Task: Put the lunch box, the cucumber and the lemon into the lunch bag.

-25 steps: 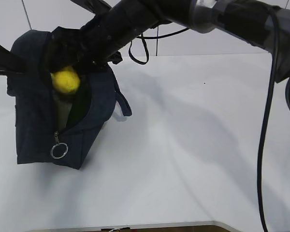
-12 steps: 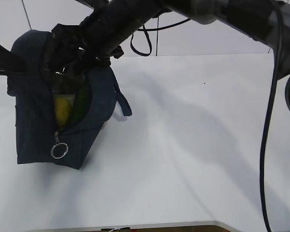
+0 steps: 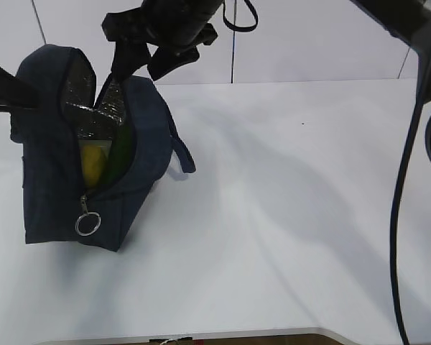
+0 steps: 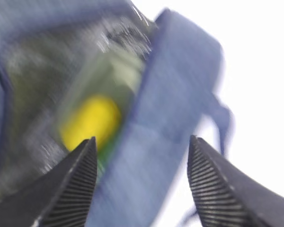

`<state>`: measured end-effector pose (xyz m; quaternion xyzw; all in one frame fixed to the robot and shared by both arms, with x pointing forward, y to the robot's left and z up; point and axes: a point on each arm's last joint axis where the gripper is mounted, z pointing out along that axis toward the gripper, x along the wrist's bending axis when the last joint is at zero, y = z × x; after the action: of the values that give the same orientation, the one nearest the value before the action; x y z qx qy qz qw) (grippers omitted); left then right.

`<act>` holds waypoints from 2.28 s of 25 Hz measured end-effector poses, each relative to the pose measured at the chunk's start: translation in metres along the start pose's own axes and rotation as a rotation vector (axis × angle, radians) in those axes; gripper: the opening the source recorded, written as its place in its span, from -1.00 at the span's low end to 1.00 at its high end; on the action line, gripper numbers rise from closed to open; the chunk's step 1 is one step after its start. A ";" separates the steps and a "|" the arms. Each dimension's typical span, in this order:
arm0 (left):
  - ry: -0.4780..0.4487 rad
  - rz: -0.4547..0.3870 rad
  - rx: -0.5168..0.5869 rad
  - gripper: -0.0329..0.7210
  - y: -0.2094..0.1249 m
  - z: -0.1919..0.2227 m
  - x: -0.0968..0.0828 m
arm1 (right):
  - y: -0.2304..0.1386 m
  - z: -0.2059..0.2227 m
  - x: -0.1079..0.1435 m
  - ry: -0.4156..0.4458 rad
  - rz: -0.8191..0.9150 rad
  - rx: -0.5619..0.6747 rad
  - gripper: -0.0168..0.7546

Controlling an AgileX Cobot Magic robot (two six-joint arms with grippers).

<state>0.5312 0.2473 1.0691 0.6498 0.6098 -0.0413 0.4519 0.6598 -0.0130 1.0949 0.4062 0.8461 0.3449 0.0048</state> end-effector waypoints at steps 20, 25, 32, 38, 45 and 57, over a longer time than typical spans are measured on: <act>0.000 0.002 0.000 -0.89 0.000 0.000 0.000 | -0.048 -0.045 -0.021 0.068 0.081 0.104 0.29; 0.000 0.004 0.000 -0.89 0.000 0.000 0.000 | -0.068 -0.043 -0.039 0.202 0.169 0.016 0.29; -0.005 0.029 0.006 -0.89 -0.001 0.000 0.000 | -0.077 -0.030 -0.048 0.290 0.228 -0.093 0.29; -0.014 0.043 0.019 -0.89 -0.002 0.000 -0.001 | -0.075 -0.022 -0.053 0.295 0.286 -0.155 0.29; -0.015 0.045 0.020 -0.89 -0.002 0.000 -0.001 | -0.082 0.007 -0.063 0.349 0.360 -0.146 0.29; -0.015 0.046 0.020 -0.89 -0.002 0.000 -0.001 | -0.083 0.020 -0.064 0.444 0.394 -0.170 -0.27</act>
<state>0.5293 0.2460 1.0689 0.6677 0.5909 -0.0422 0.4508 0.6523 -0.0814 1.0133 0.4751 0.6996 0.4893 -0.2131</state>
